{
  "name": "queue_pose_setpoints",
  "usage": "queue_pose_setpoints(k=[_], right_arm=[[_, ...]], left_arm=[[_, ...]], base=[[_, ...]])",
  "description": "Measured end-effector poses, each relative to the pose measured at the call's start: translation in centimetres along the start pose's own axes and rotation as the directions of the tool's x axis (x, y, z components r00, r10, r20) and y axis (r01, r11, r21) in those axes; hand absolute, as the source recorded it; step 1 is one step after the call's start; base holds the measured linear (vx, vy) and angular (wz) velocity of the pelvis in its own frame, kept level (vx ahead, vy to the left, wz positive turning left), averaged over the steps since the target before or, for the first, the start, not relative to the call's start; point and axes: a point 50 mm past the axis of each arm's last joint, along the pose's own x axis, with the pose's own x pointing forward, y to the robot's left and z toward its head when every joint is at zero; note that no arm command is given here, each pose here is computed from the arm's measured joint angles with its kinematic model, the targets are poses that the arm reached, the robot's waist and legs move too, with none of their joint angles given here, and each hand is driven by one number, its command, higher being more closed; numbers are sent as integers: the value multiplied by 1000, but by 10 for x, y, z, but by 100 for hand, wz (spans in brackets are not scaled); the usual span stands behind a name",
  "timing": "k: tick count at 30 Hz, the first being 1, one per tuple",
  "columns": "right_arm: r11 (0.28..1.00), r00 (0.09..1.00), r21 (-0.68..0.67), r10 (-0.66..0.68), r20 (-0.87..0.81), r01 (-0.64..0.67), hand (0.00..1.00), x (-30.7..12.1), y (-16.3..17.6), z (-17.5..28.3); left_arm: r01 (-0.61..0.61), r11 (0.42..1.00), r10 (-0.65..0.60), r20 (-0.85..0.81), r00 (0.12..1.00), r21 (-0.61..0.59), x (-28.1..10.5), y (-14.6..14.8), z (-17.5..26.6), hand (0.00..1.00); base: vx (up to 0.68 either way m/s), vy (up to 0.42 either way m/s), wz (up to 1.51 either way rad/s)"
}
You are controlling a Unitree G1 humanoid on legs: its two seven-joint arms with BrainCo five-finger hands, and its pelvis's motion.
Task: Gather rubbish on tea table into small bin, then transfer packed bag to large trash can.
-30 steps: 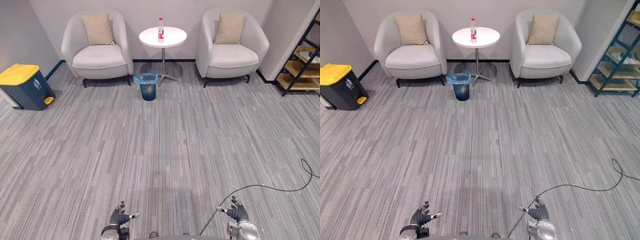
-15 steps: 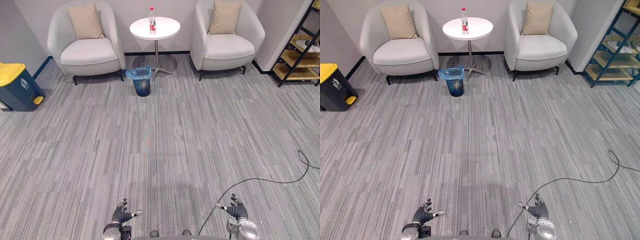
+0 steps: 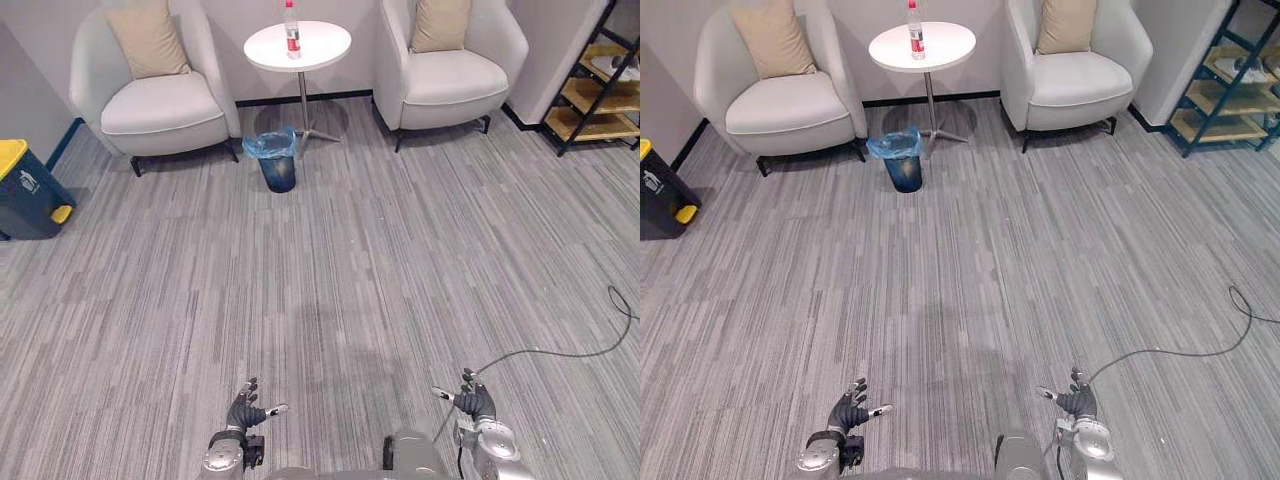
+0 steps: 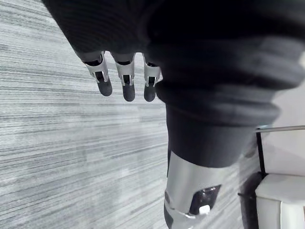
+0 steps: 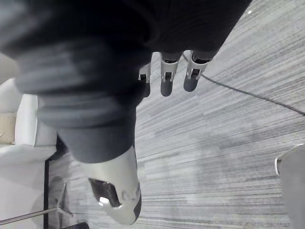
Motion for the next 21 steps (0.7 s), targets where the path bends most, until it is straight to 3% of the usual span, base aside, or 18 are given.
queue_pose_setpoints(k=[13, 21], right_arm=[[999, 998, 50, 12, 57, -15, 0, -6, 12, 6], [994, 997, 80, -71, 29, 68, 0, -9, -8, -2]], left_arm=[[15, 999, -14, 11, 1000, -52, 2, -13, 3, 0], [32, 997, -31, 5, 999, -77, -1, -23, 0, 0]], base=[[454, -140, 1], [383, 161, -17]])
